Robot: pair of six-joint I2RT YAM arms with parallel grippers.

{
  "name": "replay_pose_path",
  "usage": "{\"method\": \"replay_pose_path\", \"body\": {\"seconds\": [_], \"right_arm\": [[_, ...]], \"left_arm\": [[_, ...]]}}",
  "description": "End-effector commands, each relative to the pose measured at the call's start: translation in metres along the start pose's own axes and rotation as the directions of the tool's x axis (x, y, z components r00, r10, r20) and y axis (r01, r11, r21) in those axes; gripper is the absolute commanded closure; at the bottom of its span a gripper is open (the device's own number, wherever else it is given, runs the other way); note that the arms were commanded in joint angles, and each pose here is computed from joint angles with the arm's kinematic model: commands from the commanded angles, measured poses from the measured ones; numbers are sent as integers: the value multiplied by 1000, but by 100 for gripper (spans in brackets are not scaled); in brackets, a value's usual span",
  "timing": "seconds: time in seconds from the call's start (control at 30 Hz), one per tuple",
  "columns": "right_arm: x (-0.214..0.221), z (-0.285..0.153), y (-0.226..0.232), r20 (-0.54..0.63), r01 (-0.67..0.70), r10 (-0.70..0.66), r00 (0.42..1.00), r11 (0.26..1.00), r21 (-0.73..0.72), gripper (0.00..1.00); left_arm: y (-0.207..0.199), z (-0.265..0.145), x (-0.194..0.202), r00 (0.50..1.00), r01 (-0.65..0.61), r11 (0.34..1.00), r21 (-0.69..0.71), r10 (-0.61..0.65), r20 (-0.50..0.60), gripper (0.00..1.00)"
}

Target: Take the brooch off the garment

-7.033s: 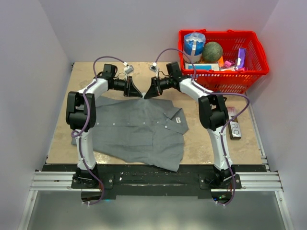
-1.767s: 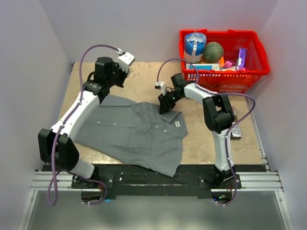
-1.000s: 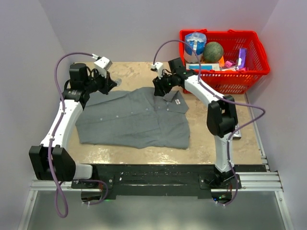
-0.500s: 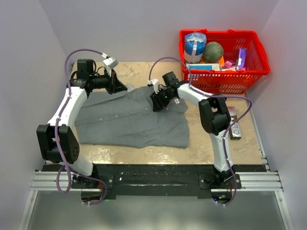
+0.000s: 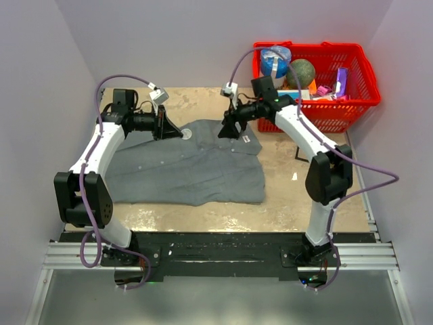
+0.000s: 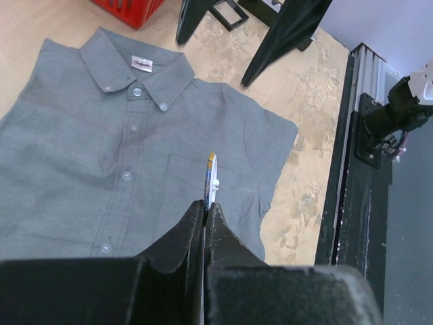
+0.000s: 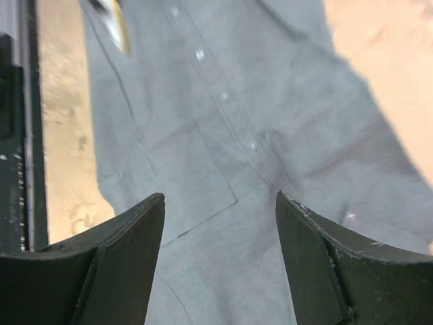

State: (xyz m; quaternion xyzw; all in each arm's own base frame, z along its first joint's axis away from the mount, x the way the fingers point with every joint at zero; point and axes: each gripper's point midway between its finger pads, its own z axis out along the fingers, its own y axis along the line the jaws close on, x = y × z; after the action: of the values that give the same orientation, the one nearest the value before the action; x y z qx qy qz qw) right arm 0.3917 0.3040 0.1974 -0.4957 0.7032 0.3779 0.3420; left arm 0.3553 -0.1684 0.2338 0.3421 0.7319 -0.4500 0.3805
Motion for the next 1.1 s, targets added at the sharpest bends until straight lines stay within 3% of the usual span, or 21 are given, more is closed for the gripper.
{"method": "replay_pose_path", "body": {"seconds": [0.0,0.13,0.17,0.2,0.23,0.43,0.63,0.7,1.07], "right_arm": [[-29,-15,24,79,29,-22,997,995,-96,30],[-37,-14,19,99,26,-18,995,996,-81,28],[-45,-15,18,109,30,-22,994,997,-75,21],[-51,-17,18,116,22,-13,993,997,-75,2],[-54,-17,18,121,23,-13,993,997,-79,2],[-96,-32,29,226,65,-42,973,994,-92,5],[-116,-34,42,313,41,17,950,983,-179,11],[-117,-32,44,314,-21,88,945,977,-210,13],[-124,-24,51,327,-29,115,938,966,-258,25]], "left_arm": [[-9,-1,-8,996,-82,994,73,81,22,100],[-7,3,-12,996,-88,992,92,86,24,100],[-6,4,-13,996,-90,992,93,88,23,100],[-6,6,-18,994,-105,990,91,103,29,100],[-7,7,-22,994,-110,990,92,107,33,100],[-5,8,-51,991,-106,993,43,102,84,100],[-19,16,-63,991,-64,989,132,48,121,100],[-25,19,-65,991,-61,985,160,41,125,100],[-36,31,-70,992,-61,975,214,35,125,100]]}}
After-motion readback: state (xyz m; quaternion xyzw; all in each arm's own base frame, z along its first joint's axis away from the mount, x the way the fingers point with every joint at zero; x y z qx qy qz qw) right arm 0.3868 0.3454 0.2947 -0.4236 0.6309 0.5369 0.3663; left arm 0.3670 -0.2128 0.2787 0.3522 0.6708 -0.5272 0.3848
